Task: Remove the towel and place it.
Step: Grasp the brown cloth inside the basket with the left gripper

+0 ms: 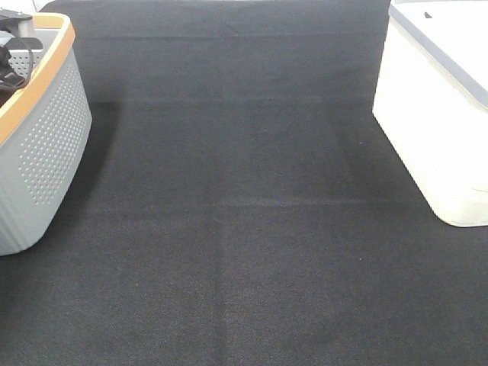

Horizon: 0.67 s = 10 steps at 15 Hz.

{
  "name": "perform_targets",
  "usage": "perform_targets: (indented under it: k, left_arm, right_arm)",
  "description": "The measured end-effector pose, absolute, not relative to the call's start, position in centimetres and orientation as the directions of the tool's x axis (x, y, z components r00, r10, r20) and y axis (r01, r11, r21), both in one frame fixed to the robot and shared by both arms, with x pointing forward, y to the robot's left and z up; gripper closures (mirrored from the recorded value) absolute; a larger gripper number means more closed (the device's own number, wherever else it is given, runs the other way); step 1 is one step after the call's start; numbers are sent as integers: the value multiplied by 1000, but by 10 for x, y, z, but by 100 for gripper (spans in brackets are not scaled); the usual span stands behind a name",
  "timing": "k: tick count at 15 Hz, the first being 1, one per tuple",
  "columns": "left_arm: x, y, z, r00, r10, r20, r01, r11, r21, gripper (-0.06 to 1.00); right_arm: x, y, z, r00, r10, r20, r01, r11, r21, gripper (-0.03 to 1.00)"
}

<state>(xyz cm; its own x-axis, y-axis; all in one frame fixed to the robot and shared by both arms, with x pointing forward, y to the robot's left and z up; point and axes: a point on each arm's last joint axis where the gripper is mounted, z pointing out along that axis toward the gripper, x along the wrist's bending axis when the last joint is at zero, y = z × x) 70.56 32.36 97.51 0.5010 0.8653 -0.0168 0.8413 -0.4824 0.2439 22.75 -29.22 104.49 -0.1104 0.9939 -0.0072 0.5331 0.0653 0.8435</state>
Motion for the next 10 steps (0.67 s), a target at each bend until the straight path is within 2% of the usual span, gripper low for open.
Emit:
perform_targets:
  k: [3, 4, 6, 8, 10]
  left_arm:
    - [704, 324, 975, 503, 864, -26, 845, -485, 226, 90]
    - [702, 324, 974, 505, 862, -36, 848, -487, 210, 94]
    - [701, 324, 974, 497, 866, -46, 855, -480, 196, 94]
    - [699, 324, 979, 437, 898, -47, 886, -421, 194, 94]
    - [695, 325, 1000, 370, 929, -28, 908, -355, 224, 94]
  right_arm:
    - [227, -292, 1045, -110, 994, -7, 533, 65, 844, 32]
    - [227, -292, 1045, -110, 994, -7, 533, 65, 844, 32]
    - [227, -292, 1045, -110, 994, -7, 533, 65, 844, 32]
    - [227, -292, 1045, -110, 994, -7, 533, 65, 844, 32]
    - [227, -292, 1045, -110, 994, -7, 533, 65, 844, 32]
